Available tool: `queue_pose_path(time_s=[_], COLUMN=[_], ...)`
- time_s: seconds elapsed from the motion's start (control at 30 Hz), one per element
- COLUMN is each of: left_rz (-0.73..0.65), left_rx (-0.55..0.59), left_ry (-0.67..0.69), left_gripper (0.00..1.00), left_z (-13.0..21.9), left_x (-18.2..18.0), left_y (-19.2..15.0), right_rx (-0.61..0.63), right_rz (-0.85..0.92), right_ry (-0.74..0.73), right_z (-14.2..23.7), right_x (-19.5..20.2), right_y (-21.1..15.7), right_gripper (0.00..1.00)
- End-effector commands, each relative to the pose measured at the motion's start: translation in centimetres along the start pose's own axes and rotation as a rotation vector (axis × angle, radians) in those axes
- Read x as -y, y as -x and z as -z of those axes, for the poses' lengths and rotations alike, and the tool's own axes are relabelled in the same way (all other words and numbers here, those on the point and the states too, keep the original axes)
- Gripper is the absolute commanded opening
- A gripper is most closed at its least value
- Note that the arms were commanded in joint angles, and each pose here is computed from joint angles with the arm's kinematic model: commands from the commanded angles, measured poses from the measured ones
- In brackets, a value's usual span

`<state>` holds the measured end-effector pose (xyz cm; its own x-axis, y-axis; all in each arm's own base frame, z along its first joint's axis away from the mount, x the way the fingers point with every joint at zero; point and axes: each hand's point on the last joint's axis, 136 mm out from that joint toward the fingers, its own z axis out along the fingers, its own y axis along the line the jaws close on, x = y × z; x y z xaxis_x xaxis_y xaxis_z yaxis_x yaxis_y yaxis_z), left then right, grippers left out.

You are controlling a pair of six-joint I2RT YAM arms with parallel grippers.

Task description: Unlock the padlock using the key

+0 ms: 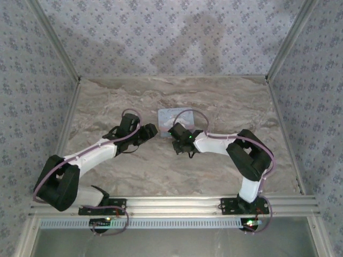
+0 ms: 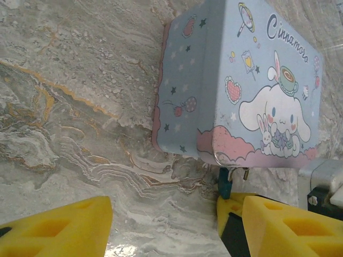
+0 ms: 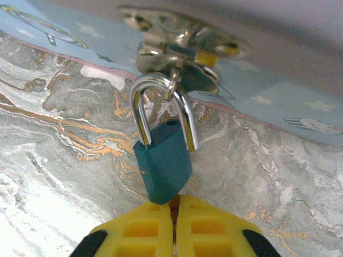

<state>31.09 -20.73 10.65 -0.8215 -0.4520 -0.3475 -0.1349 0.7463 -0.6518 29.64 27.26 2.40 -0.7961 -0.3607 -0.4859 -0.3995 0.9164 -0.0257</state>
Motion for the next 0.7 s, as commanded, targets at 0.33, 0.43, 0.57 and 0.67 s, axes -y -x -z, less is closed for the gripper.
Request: queue_pose_path(time_s=[0.33, 0.43, 0.57, 0.67], left_rz=[-0.028, -0.038, -0.046, -0.047], left_rx=[0.038, 0.033, 0.022, 0.011], left_ry=[0.014, 0.026, 0.037, 0.038], left_gripper=[0.66, 0.66, 0.66, 0.66], left_z=[-1.1, -1.6, -2.5, -3.3], left_x=[0.7, 0.8, 0.6, 0.5], left_y=[3.1, 3.6, 3.8, 3.9], right_rx=[0.003, 0.012, 0.017, 0.027], right_rz=[0.243, 0.280, 0.338, 0.380], right_ry=[0.076, 0.094, 0.069, 0.065], right_z=[2.9, 3.7, 4.1, 4.2], right_x=[-1.8, -1.8, -1.2, -1.2], right_y=[-1.4, -1.5, -1.7, -1.4], right_gripper=[0.00, 0.00, 0.00, 0.00])
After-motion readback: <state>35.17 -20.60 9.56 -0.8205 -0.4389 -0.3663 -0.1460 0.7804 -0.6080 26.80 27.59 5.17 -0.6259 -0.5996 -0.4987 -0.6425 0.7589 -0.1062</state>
